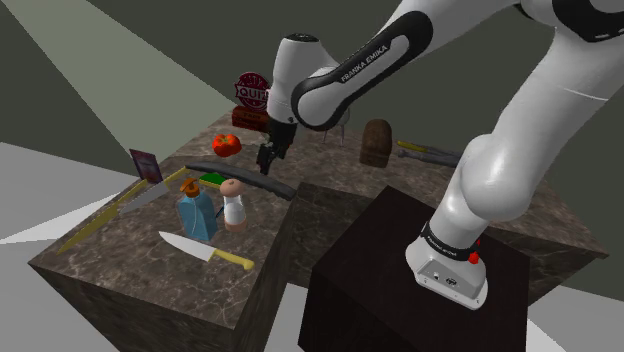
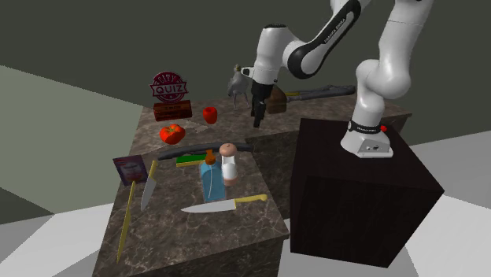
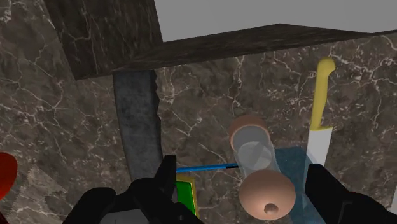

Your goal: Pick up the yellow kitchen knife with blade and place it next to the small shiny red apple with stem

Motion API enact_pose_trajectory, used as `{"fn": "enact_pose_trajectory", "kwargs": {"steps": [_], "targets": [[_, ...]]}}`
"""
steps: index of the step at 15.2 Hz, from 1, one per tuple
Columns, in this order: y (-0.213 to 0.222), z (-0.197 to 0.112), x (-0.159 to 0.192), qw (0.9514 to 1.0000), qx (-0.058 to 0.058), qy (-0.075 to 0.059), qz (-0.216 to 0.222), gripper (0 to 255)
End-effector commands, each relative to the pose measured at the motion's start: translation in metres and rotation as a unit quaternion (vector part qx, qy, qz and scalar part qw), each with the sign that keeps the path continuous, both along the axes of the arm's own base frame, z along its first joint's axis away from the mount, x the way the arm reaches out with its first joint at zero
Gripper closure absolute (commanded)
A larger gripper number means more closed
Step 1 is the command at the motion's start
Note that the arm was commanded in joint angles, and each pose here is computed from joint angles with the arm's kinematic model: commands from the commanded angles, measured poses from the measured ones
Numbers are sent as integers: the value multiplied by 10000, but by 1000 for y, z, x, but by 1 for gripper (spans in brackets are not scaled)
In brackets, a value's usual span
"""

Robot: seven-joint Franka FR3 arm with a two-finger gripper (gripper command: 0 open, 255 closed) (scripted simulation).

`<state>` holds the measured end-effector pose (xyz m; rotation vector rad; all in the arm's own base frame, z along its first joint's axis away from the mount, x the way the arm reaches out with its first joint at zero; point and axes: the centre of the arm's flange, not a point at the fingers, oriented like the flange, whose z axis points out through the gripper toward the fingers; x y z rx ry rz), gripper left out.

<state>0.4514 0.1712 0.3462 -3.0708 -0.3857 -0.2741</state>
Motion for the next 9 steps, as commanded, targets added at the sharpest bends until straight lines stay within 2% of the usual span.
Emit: {"fn": "enact_pose_trajectory", "kwargs": {"steps": [1,9], "targets": [[15,-19,9,9999,28,10,149,0],[79,-98,26,9972,110,63,730,0]]}}
